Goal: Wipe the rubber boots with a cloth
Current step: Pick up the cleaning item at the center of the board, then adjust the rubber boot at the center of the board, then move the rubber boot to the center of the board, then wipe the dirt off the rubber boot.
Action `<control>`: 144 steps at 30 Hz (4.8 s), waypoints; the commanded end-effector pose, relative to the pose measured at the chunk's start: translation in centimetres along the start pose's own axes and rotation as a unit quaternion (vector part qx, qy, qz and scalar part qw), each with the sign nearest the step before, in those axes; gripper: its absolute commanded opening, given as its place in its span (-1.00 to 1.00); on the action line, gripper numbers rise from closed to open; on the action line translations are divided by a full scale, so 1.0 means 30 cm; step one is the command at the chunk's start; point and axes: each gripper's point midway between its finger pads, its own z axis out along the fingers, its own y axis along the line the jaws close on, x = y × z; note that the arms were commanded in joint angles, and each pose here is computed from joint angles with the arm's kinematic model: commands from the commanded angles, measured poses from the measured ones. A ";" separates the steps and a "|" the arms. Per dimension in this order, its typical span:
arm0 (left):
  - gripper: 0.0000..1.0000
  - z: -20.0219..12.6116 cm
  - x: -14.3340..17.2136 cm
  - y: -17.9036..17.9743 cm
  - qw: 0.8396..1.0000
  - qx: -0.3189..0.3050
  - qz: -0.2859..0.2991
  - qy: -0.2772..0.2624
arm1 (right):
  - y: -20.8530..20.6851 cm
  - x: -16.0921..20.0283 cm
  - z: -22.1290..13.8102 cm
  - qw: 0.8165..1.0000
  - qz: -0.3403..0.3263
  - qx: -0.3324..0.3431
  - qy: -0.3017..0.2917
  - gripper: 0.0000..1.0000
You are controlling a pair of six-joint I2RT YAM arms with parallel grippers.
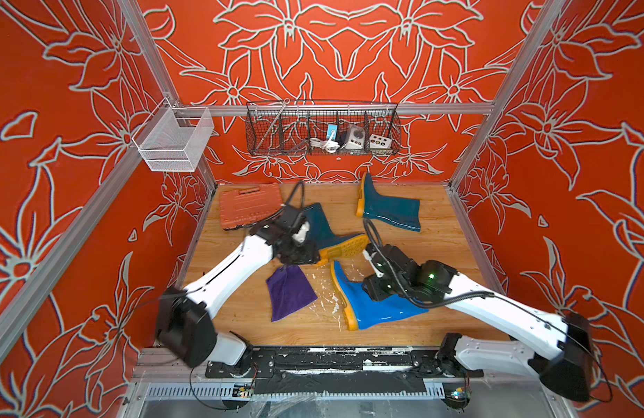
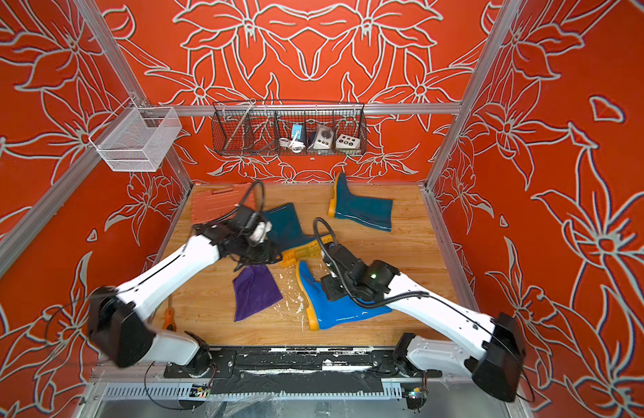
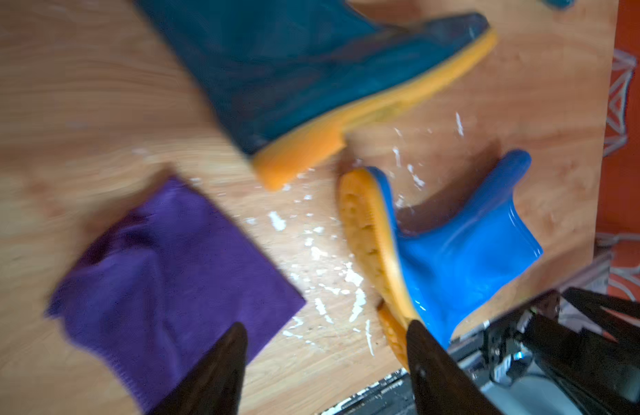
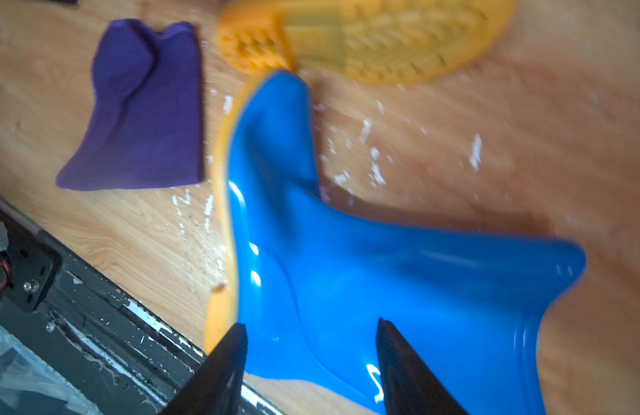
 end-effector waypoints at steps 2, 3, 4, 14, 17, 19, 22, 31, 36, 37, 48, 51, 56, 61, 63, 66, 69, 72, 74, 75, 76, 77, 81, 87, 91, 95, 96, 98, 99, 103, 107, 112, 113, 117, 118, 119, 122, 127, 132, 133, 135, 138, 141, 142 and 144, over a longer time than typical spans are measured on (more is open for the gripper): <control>0.41 -0.107 0.022 0.242 0.988 -0.064 -0.102 -0.102 | 0.185 -0.126 0.110 0.996 -0.091 -0.004 -0.009 0.48; 0.43 -0.143 0.030 0.293 0.982 -0.079 -0.120 -0.127 | 0.228 -0.138 0.155 0.995 -0.102 -0.005 0.000 0.54; 0.46 -0.166 0.040 0.336 0.976 -0.093 -0.134 -0.143 | 0.267 -0.153 0.190 0.994 -0.107 -0.007 0.005 0.59; 0.50 -0.288 0.078 0.487 0.949 -0.127 -0.190 -0.219 | 0.500 -0.213 0.549 0.988 -0.142 0.008 0.057 0.97; 0.51 -0.279 0.078 0.484 0.951 -0.123 -0.188 -0.213 | 0.519 -0.214 0.623 0.989 -0.132 0.012 0.061 0.97; 0.51 -0.274 0.075 0.480 0.952 -0.119 -0.186 -0.213 | 0.527 -0.212 0.661 0.990 -0.124 0.014 0.062 0.97; 0.51 -0.265 0.073 0.476 0.953 -0.113 -0.185 -0.212 | 0.523 -0.183 0.728 0.988 -0.127 0.027 0.083 0.97; 0.51 -0.256 0.080 0.462 0.958 -0.102 -0.172 -0.204 | 0.432 -0.029 0.803 0.978 -0.154 0.057 0.129 -1.00; 0.51 -0.244 0.078 0.435 0.963 -0.079 -0.166 -0.196 | 0.470 -0.161 0.605 0.986 -0.162 0.008 0.049 -1.00; 0.51 -0.241 0.079 0.428 0.964 -0.073 -0.165 -0.193 | 0.469 -0.199 0.551 0.986 -0.166 0.011 0.028 -1.00; 0.51 -0.188 0.116 0.276 0.977 0.059 -0.156 -0.131 | 0.161 -0.353 -0.027 0.982 -0.141 0.100 -0.080 -1.00; 0.48 -0.139 0.149 0.227 0.980 0.081 -0.147 -0.108 | -0.050 -0.248 -0.098 0.986 -0.083 0.130 -0.065 -1.00; 0.47 -0.045 0.251 0.057 0.993 0.072 -0.054 -0.071 | -0.323 0.005 -0.116 0.987 0.007 0.157 -0.024 -1.00; 0.48 0.073 0.332 -0.133 0.993 0.105 -0.022 -0.049 | -0.322 0.171 0.000 0.994 0.031 0.100 0.012 -1.00; 0.49 0.145 0.349 -0.207 0.991 0.127 -0.027 -0.026 | -0.283 0.204 0.076 0.997 0.041 0.056 0.014 -0.97; 0.48 0.212 0.342 -0.280 0.987 0.153 -0.036 -0.009 | -0.233 0.220 0.173 0.999 0.044 0.004 0.016 -0.93; 0.45 0.249 0.317 -0.310 0.988 0.150 -0.021 -0.012 | -0.210 0.226 0.257 0.999 0.032 -0.020 0.027 -0.90; 0.39 0.299 0.296 -0.332 0.988 0.150 -0.025 0.001 | -0.199 0.237 0.320 0.997 0.043 -0.028 0.050 -0.61; 0.35 0.344 0.297 -0.336 0.989 0.144 -0.029 0.019 | -0.200 0.269 0.340 0.996 0.054 -0.028 0.062 -0.07; 0.32 0.372 0.298 -0.339 0.989 0.145 -0.031 0.026 | -0.210 0.291 0.345 0.996 0.063 -0.021 0.066 0.07; 0.30 0.389 0.301 -0.350 0.986 0.157 -0.034 0.037 | -0.220 0.307 0.344 0.995 0.067 -0.013 0.072 0.13; 0.29 0.406 0.307 -0.361 0.983 0.169 -0.040 0.055 | -0.226 0.316 0.335 0.995 0.065 -0.007 0.079 0.19; 0.20 0.435 0.306 -0.358 0.984 0.166 -0.027 0.060 | -0.262 0.320 0.312 0.996 0.048 0.022 0.073 -0.04; -0.58 0.419 0.292 -0.289 0.990 0.122 -0.033 0.054 | -0.217 0.209 0.260 0.999 0.046 -0.006 0.026 -1.00; -0.90 0.335 0.246 -0.187 0.996 0.073 -0.031 0.031 | -0.154 0.088 0.201 0.998 0.040 -0.036 -0.015 -1.00; -1.00 0.270 0.213 -0.076 0.996 0.047 -0.060 0.037 | -0.091 -0.001 0.176 0.997 0.033 -0.047 -0.041 -1.00; -1.00 0.260 0.207 -0.062 0.997 0.043 -0.061 0.038 | -0.073 -0.016 0.181 0.997 0.029 -0.052 -0.041 -1.00; -1.00 0.247 0.203 -0.054 0.997 0.038 -0.056 0.044 | -0.030 -0.039 0.206 0.998 0.013 -0.059 -0.032 -1.00; -1.00 0.247 0.204 -0.053 0.996 0.037 -0.057 0.050 | -0.012 -0.049 0.218 0.998 0.006 -0.061 -0.026 -1.00; -0.98 0.266 0.227 -0.061 0.993 0.043 -0.082 0.072 | 0.035 -0.059 0.264 0.998 -0.005 -0.064 0.000 -1.00; -1.00 0.283 0.271 -0.026 0.989 0.043 -0.120 0.071 | 0.023 -0.040 0.276 0.999 0.007 -0.054 0.001 -1.00; -1.00 0.273 0.301 0.019 0.989 0.020 -0.128 0.072 | -0.010 -0.057 0.344 1.000 -0.008 -0.027 0.015 -1.00; -1.00 0.273 0.294 0.021 0.989 0.018 -0.128 0.069 | -0.015 -0.074 0.370 0.999 -0.012 -0.027 0.021 -1.00; -1.00 0.297 0.226 0.033 0.990 0.009 -0.131 0.055 | -0.067 -0.149 0.477 0.999 -0.016 -0.007 0.036 -1.00; -1.00 0.307 0.201 0.034 0.990 0.009 -0.133 0.052 | -0.089 -0.177 0.497 0.999 -0.014 0.000 0.036 -1.00; -1.00 0.316 0.170 0.028 0.990 0.012 -0.133 0.046 | -0.115 -0.200 0.519 0.999 -0.011 0.008 0.038 -1.00; -1.00 0.342 0.080 0.005 0.991 0.014 -0.131 0.035 | -0.177 -0.281 0.555 0.999 -0.012 0.027 0.030 -1.00; -1.00 0.378 -0.053 -0.042 0.992 0.009 -0.128 0.017 | -0.305 -0.418 0.590 0.998 -0.013 0.060 0.021 -1.00; -1.00 0.376 -0.070 -0.044 0.991 -0.006 -0.134 0.027 | -0.348 -0.487 0.483 0.997 -0.032 0.071 0.008 -1.00; -1.00 0.369 -0.058 -0.037 0.990 -0.010 -0.136 0.031 | -0.340 -0.490 0.436 0.997 -0.030 0.069 -0.001 -1.00; -0.85 0.355 -0.031 -0.033 0.989 -0.009 -0.141 0.041 | -0.313 -0.481 0.340 0.998 -0.024 0.055 -0.017 -1.00; -0.45 0.313 0.006 -0.038 0.988 0.004 -0.149 0.048 | -0.269 -0.458 0.180 0.998 -0.006 0.033 -0.055 -1.00; 0.25 0.251 0.027 -0.045 0.988 0.020 -0.145 0.040 | -0.241 -0.390 0.082 0.997 0.011 0.019 -0.071 -1.00; 0.34 0.224 0.030 -0.044 0.990 0.020 -0.136 0.035 | -0.235 -0.360 0.065 0.997 0.019 0.018 -0.073 -1.00; 0.40 0.169 0.044 -0.031 0.992 0.013 -0.122 0.026 | -0.219 -0.299 0.056 0.996 0.044 0.008 -0.071 -1.00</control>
